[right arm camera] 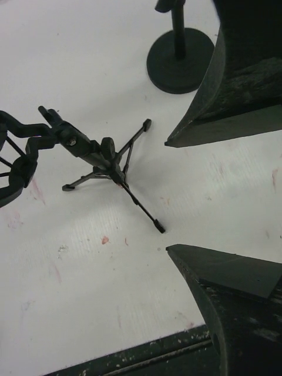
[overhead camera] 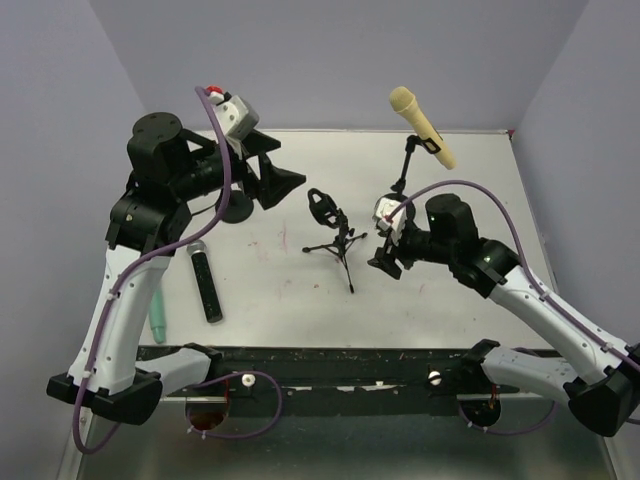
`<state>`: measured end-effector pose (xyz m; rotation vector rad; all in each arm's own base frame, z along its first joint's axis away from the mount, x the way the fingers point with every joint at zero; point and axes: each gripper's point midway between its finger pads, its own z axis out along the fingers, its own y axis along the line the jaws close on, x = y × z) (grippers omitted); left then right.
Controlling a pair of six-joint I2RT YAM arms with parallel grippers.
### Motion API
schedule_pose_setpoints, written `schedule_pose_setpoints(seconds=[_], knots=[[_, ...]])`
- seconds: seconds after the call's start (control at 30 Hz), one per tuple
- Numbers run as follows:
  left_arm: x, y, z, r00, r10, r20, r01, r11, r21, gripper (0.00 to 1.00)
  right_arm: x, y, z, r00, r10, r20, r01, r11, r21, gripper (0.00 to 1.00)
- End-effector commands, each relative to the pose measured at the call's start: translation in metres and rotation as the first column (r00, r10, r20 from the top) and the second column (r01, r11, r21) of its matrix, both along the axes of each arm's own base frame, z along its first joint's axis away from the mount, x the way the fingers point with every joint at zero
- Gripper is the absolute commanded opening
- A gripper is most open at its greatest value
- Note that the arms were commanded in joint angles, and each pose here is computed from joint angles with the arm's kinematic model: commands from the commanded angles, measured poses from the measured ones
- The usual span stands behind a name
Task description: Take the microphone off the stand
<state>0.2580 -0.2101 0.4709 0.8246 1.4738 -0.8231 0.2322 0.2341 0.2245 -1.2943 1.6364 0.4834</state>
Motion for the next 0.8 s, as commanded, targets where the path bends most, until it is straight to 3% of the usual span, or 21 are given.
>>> schedule_pose_setpoints(seconds=[0.0, 0.2, 0.37, 0.5, 0.77], knots=[[-0.006, -0.002, -0.03, 0.999, -0.037, -0.019, 0.037, 0.999, 0.017, 0.95, -0.017, 0.006, -0.001, 0.968, -0.019, -0.251, 0.039, 0.997, 0.073, 0.75], [0.001, -0.002, -0.074, 0.995, -0.057, -0.083, 0.068, 0.989, 0.134, 0.95, 0.015, 0.029, 0.015, 0.992, 0.014, -0.123, 0.009, 0.984, 0.18, 0.76], [-0.003, 0.002, -0.077, 0.993, -0.038, -0.113, 0.054, 0.988, 0.144, 0.95, 0.053, 0.052, 0.011, 0.997, -0.001, -0.075, 0.017, 0.975, 0.221, 0.77], [-0.006, 0.003, -0.084, 0.994, -0.043, -0.101, 0.059, 0.985, 0.162, 0.95, 0.059, 0.07, 0.001, 0.995, 0.095, -0.022, -0.088, 0.969, 0.229, 0.77], [-0.014, 0.012, -0.084, 0.999, -0.016, -0.049, 0.025, 0.985, 0.171, 0.95, 0.085, 0.082, -0.024, 0.996, 0.064, -0.063, -0.05, 0.978, 0.204, 0.74]])
